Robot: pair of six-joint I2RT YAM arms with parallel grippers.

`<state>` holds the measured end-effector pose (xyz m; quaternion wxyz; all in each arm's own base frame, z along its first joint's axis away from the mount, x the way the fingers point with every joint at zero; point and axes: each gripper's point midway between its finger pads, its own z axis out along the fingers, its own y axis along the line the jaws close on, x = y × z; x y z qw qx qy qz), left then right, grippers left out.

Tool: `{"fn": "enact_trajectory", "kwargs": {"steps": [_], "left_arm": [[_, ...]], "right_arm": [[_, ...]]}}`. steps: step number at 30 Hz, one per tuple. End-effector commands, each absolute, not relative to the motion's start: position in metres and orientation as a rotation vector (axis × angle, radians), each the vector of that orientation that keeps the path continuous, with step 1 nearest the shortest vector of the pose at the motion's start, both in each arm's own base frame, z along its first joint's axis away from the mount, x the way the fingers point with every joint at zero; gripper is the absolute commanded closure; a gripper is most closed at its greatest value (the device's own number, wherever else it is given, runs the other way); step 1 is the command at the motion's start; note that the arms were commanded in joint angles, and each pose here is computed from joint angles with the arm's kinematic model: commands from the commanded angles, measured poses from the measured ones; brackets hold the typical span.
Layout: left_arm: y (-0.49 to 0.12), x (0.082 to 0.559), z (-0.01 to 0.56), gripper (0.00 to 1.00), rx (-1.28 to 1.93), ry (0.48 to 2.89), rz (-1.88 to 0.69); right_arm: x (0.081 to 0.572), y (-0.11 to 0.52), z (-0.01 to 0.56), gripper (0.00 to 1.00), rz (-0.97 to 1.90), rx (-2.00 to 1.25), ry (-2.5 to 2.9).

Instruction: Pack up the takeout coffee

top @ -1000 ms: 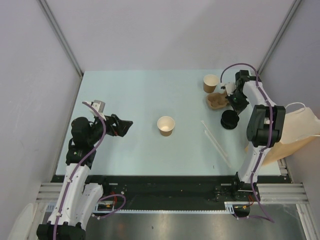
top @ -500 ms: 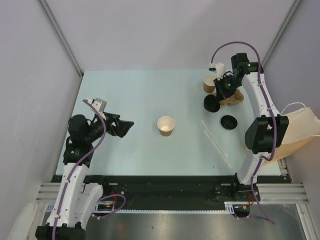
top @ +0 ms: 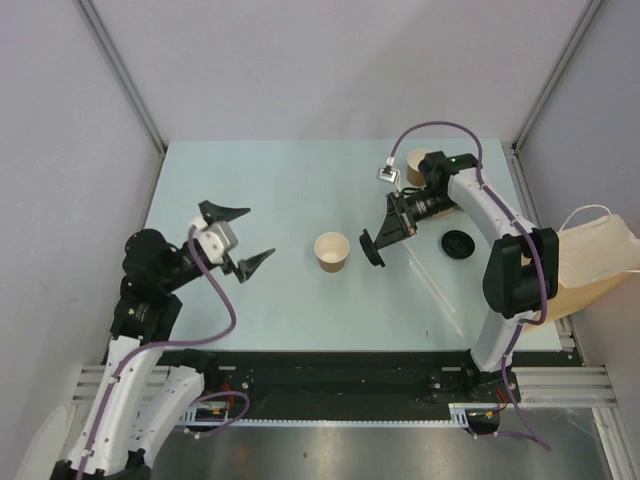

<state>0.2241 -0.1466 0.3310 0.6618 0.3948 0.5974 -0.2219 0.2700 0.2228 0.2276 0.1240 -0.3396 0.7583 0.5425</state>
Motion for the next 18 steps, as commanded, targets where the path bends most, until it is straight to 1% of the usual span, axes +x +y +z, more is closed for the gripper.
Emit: {"fn": "enact_trajectory", "kwargs": {"steps": [1, 2, 5, 6, 8, 9, 11, 12, 14, 15, 18], "left_arm": [[-0.172, 0.205, 0.347, 0.04, 1.247, 0.996, -0.254], [-0.177, 0.202, 0.35, 0.04, 1.305, 0.91, -0.189], [-0.198, 0.188, 0.356, 0.07, 1.388, 0.755, -0.148], [-0.21, 0.177, 0.359, 0.07, 1.412, 0.694, -0.172], [-0.22, 0.171, 0.361, 0.11, 1.452, 0.627, -0.145], [-0.233, 0.154, 0.356, 0.12, 1.508, 0.572, -0.185], [-0.242, 0.15, 0.351, 0.17, 1.557, 0.54, -0.137], [-0.251, 0.136, 0.35, 0.19, 1.589, 0.497, -0.167], [-0.257, 0.13, 0.345, 0.26, 1.626, 0.475, -0.149], [-0.262, 0.12, 0.342, 0.3, 1.645, 0.443, -0.168], [-0.268, 0.112, 0.335, 0.37, 1.68, 0.394, -0.144]], "right_arm": [[0.207, 0.241, 0.266, 1.0, 1.997, -0.826, 2.223], [0.196, 0.246, 0.265, 1.0, 2.031, -0.837, 2.235], [0.172, 0.257, 0.266, 1.0, 2.063, -0.923, 2.247], [0.164, 0.26, 0.268, 1.0, 2.083, -0.937, 2.244], [0.147, 0.266, 0.266, 1.0, 2.115, -0.986, 2.266], [0.142, 0.268, 0.266, 1.0, 2.123, -1.0, 2.277], [0.135, 0.271, 0.264, 1.0, 2.144, -1.018, 2.294], [0.128, 0.274, 0.264, 1.0, 2.172, -1.024, 2.309], [0.123, 0.276, 0.265, 1.0, 2.194, -1.022, 2.314], [0.119, 0.277, 0.264, 1.0, 2.213, -1.019, 2.334], [0.113, 0.281, 0.261, 1.0, 2.253, -0.988, 2.394]]}}
